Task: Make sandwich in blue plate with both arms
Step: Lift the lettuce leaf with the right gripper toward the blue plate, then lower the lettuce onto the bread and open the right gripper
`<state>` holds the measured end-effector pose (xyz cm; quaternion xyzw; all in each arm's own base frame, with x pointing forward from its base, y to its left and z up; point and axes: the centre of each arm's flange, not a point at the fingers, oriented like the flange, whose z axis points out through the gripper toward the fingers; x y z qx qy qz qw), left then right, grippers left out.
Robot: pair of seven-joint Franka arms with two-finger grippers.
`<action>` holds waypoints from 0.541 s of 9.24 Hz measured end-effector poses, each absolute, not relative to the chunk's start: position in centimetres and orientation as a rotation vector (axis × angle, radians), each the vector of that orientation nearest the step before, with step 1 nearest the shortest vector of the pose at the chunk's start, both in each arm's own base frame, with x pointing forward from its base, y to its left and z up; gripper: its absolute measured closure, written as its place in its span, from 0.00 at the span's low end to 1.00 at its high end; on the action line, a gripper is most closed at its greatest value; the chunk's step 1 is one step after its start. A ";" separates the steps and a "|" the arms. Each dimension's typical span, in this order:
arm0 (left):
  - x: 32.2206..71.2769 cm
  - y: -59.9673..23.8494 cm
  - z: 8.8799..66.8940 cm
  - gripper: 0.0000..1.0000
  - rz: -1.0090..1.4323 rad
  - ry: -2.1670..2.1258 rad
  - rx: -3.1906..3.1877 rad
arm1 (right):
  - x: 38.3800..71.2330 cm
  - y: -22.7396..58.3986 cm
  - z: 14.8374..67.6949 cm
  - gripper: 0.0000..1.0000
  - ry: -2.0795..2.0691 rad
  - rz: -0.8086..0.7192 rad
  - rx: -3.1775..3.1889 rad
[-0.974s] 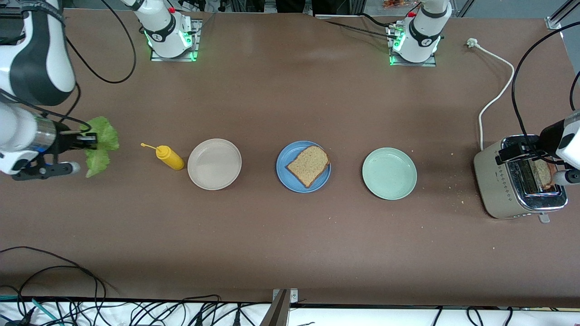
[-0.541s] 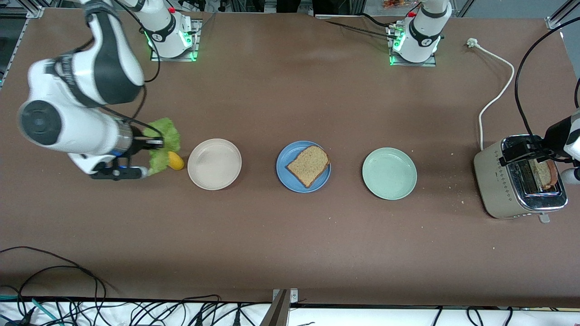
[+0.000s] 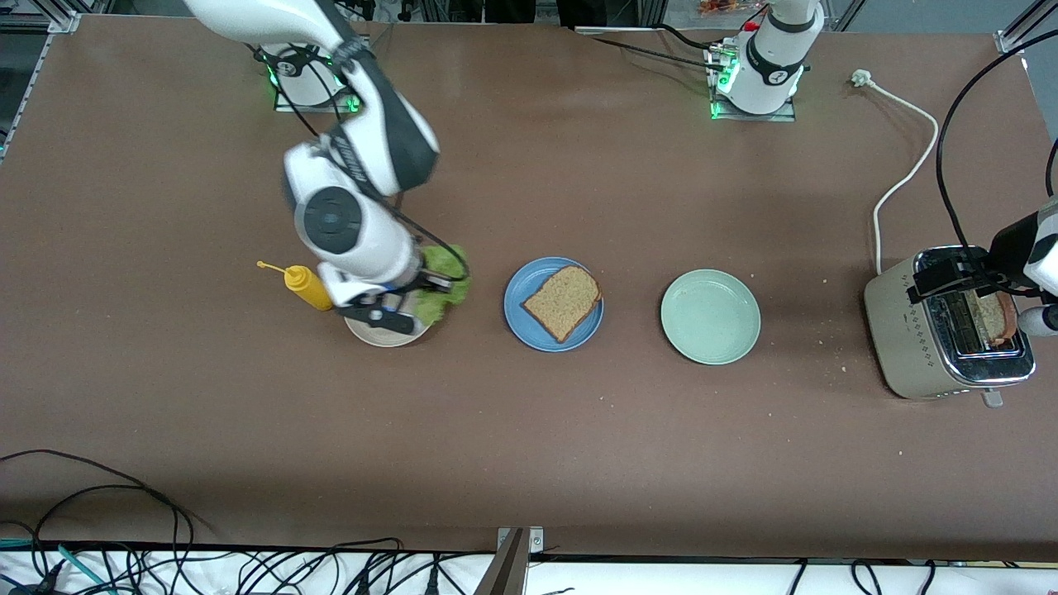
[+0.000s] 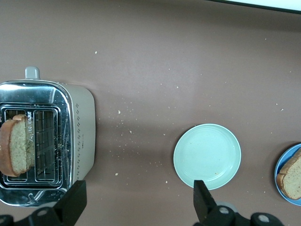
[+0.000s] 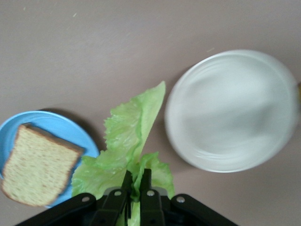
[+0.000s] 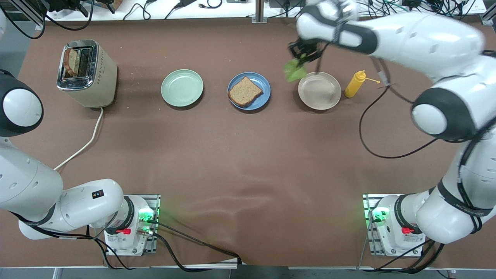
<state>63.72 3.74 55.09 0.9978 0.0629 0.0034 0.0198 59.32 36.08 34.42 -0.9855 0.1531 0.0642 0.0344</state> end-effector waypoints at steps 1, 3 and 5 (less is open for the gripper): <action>63.7 3.8 55.1 0.00 0.009 0.197 3.096 | 58.3 39.7 31.5 0.91 0.570 0.166 -2.981; 63.7 3.8 55.0 0.00 0.009 0.197 3.096 | 56.4 45.6 27.5 0.91 0.737 0.039 -2.860; 63.7 3.8 55.0 0.00 0.008 0.196 3.096 | 55.0 49.7 24.9 0.91 0.831 -0.047 -2.722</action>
